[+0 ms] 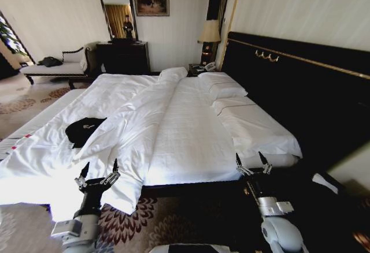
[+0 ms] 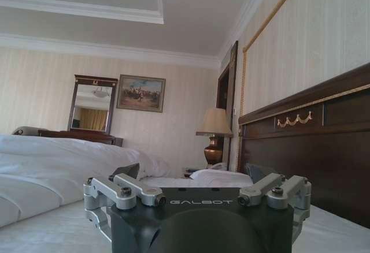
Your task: Fold the clothes on the bed.
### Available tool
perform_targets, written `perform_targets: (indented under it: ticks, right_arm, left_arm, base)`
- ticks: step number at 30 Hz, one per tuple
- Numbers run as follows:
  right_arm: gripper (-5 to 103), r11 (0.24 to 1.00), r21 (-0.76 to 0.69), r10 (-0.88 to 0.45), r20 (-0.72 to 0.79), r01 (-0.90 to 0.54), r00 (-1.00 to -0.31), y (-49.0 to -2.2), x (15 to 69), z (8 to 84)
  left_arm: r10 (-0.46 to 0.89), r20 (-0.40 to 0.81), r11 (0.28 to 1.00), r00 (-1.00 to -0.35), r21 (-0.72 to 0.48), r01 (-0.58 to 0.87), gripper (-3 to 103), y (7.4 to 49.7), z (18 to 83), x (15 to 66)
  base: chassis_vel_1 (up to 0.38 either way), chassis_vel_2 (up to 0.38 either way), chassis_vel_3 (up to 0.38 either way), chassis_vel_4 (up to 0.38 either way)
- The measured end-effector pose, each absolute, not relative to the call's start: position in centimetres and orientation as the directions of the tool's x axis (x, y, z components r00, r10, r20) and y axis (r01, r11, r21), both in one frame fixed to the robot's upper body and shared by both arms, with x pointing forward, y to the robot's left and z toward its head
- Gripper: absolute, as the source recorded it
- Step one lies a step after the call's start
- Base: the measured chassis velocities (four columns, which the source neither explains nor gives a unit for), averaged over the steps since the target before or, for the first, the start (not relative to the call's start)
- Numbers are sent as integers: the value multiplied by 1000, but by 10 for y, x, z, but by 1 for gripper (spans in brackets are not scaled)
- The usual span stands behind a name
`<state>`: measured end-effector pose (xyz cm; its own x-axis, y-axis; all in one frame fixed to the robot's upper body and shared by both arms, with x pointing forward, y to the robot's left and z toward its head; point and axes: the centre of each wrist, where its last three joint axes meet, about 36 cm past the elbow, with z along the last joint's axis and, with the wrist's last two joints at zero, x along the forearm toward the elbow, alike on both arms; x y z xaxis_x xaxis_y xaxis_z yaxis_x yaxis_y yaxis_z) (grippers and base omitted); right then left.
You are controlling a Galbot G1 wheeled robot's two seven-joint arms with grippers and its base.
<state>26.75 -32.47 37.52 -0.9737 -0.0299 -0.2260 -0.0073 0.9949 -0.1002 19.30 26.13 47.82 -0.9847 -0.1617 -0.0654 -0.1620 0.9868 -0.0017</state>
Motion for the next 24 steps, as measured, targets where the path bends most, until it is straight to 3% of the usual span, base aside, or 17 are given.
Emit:
perform_targets:
  ticks: [11,24]
  right_arm:
    - [100,996,-93,-22,-222,-1,-975,-324,269,371]
    - [100,996,-92,-20,-214,-1,-977,-324,274,361]
  left_arm:
    - [-164,-59,986,-985,-1,-164,100,262,474,194]
    - [-167,-55,986,-984,3,-167,100,264,471,195]
  base:
    - [55,50,-46,-62]
    - [224,261,-226,-266]
